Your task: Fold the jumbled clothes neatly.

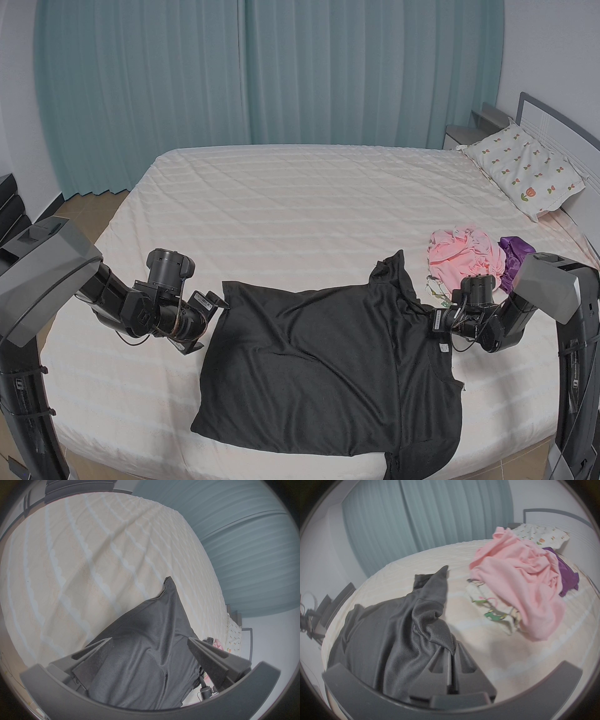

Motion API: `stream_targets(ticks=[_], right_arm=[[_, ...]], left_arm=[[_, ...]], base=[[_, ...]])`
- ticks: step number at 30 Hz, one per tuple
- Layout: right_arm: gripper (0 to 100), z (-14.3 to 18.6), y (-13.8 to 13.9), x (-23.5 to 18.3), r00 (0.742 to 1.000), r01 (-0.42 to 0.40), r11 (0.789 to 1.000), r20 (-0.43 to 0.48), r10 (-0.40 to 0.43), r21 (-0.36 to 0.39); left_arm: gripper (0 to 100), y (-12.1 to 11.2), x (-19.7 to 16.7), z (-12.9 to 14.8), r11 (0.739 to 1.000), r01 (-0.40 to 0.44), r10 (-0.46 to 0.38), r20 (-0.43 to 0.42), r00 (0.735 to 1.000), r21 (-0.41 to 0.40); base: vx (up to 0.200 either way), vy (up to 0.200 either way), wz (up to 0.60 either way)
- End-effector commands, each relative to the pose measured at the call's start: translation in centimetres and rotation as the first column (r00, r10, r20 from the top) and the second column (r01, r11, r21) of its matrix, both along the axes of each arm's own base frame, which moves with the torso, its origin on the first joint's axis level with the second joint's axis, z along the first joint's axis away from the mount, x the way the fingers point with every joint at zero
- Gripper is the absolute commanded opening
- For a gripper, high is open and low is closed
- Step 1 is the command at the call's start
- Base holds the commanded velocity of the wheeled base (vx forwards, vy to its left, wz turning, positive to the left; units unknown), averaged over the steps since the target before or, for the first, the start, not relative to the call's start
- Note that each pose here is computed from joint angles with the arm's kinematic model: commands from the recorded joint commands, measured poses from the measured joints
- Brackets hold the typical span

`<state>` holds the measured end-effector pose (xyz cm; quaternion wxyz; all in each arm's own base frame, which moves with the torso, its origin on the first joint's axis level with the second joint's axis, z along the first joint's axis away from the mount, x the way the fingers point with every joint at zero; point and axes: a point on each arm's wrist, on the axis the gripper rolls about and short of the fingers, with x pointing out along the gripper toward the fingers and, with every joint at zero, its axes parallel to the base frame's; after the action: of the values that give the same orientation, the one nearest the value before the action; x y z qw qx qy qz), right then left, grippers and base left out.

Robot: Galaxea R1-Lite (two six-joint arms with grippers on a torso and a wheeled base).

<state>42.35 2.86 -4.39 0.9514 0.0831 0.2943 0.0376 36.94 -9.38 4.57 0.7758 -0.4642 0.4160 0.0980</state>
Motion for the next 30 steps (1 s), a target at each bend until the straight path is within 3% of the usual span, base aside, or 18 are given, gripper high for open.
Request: stream_targets(ticks=[1,7,8,16,19,25,30], right_arm=[[0,0.1,-1.0,0.1,1.000,0.007,1.000,0.005,-0.007,0.024],[0,-0.2,-1.3,1.1,0.999,0.021,0.998,0.024,-0.023,0.058],[100,-0.1,-1.5,1.3,0.999,0.029,0.998,0.032,-0.030,0.060],[100,0.6,-2.6,1.9,0.995,0.081,0.991,0.053,-0.087,0.110],[100,1.2,-3.0,1.2,0.992,0.116,0.978,0.031,-0.123,0.174],[100,2.6,-3.8,-0.4,0.991,0.127,0.965,0.007,-0.132,0.230],[100,2.5,-3.7,-4.2,0.990,0.133,0.960,-0.070,-0.119,0.245]], left_arm=[[100,0.0,-0.1,-0.2,1.000,0.002,-0.002,-0.008,1.000,0.003],[100,0.0,-0.1,-0.4,1.000,0.000,0.000,-0.015,1.000,0.005],[100,0.1,-0.2,-0.5,1.000,0.000,0.000,-0.017,1.000,0.005],[100,0.0,-0.6,-0.8,1.000,0.009,-0.009,-0.032,0.999,0.012],[100,0.2,-1.4,-1.2,1.000,0.024,-0.023,-0.056,0.998,0.018],[100,0.4,-3.0,-1.3,0.996,0.081,-0.077,-0.082,0.994,0.038],[100,0.1,-4.9,-2.1,0.976,0.180,-0.166,-0.123,0.978,0.121]], base=[[0.000,0.000,0.00],[0.000,0.000,0.00],[0.000,0.000,0.00],[0.000,0.000,0.00],[0.000,0.000,0.00],[0.000,0.000,0.00],[0.000,0.000,0.00]])
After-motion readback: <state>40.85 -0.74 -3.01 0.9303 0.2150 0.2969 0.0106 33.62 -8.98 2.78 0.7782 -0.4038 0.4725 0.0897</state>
